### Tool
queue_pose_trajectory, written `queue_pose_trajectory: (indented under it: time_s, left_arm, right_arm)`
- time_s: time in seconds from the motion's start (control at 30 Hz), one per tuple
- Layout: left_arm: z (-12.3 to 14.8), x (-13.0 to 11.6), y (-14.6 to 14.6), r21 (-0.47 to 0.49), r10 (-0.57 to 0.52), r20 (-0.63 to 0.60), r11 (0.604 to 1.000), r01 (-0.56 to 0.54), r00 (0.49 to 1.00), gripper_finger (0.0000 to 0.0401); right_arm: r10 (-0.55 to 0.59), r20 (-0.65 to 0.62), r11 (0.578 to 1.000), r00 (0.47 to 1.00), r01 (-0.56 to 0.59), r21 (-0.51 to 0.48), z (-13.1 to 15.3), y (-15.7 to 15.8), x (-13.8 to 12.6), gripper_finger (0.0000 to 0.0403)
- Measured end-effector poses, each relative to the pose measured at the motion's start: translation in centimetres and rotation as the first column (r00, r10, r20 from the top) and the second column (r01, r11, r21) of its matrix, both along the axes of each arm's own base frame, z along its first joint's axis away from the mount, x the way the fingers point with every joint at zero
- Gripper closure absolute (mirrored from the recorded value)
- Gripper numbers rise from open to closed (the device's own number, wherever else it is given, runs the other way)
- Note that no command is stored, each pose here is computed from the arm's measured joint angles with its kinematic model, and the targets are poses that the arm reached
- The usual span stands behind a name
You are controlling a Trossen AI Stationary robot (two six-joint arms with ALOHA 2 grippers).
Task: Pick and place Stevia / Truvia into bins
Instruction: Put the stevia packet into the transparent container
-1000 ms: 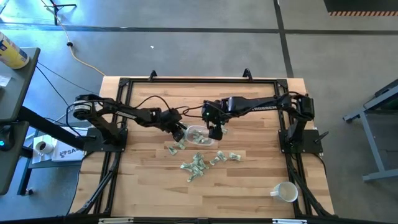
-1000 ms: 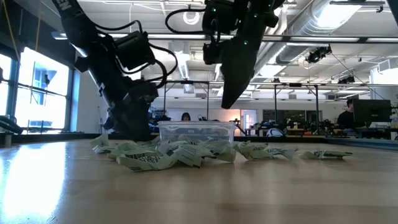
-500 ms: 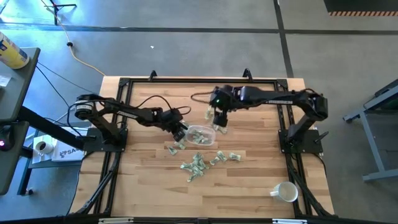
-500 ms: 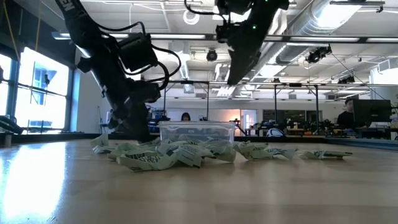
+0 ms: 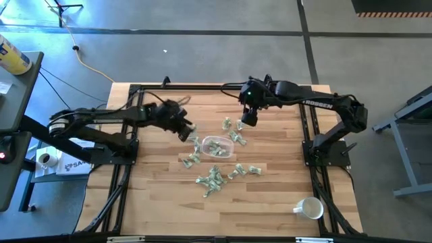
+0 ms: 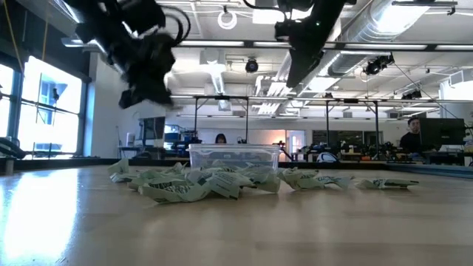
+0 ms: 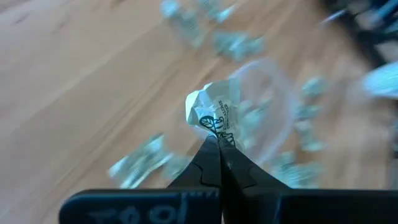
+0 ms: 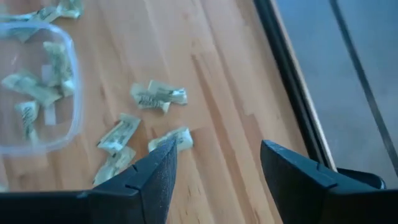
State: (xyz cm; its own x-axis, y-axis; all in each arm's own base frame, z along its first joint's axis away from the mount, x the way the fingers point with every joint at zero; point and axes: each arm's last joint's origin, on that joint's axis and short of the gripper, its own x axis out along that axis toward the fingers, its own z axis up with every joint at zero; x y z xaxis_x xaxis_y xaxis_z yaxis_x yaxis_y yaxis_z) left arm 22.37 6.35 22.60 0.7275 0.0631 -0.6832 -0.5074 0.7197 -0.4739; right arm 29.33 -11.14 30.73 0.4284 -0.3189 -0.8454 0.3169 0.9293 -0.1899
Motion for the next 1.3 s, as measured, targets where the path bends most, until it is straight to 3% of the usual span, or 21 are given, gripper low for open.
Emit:
queue_pose_trajectory:
  time_s: [0.13,0.37,0.5,0.63,0.77,1.03,1.2,1.3]
  left_arm:
    - [0.6,2.0,0.2,-0.015,-0.061,0.106,0.998,0.063,0.992,0.0379]
    - [-2.1,8.6,-0.3,-0.019,-0.178,0.145,0.983,0.183,0.973,0.0374]
    - [-3.5,11.8,-1.4,0.002,-0.247,0.076,0.969,0.247,0.966,0.0367]
    - [-3.9,13.3,-2.0,0.018,-0.255,-0.005,0.967,0.255,0.967,0.0353]
    - [-3.7,13.3,-2.0,0.027,-0.235,-0.063,0.971,0.237,0.970,0.0324]
    - [-3.4,11.7,-2.3,-0.065,-0.270,-0.176,0.963,0.262,0.947,0.0260]
    - [0.1,9.2,-1.9,0.015,-0.186,-0.199,0.981,0.193,0.962,0.0244]
    - [2.9,6.8,-1.3,0.083,-0.101,-0.193,0.989,0.119,0.976,0.0243]
  right_arm:
    - [0.058,-0.039,0.998,0.998,-0.057,0.024,-0.2,-0.2,-0.4,0.0190]
    - [0.120,-0.092,0.991,0.989,-0.113,0.079,-0.4,-1.0,-1.5,0.0199]
    - [0.134,-0.079,0.985,0.988,-0.124,0.123,-0.1,-1.6,-2.3,0.0197]
    - [0.132,-0.075,0.981,0.988,-0.120,0.150,-0.1,-2.5,-2.9,0.0197]
    - [0.141,-0.054,0.978,0.988,-0.131,0.162,-1.0,-2.9,-3.2,0.0197]
    - [0.098,-0.053,0.979,0.994,-0.087,0.182,-6.7,-2.6,-3.9,0.0196]
    - [-0.003,0.087,0.987,0.996,-0.010,0.159,-9.1,-3.3,-2.9,0.0196]
    - [-0.098,0.117,0.976,0.988,0.072,0.207,-10.6,-3.6,-1.9,0.0196]
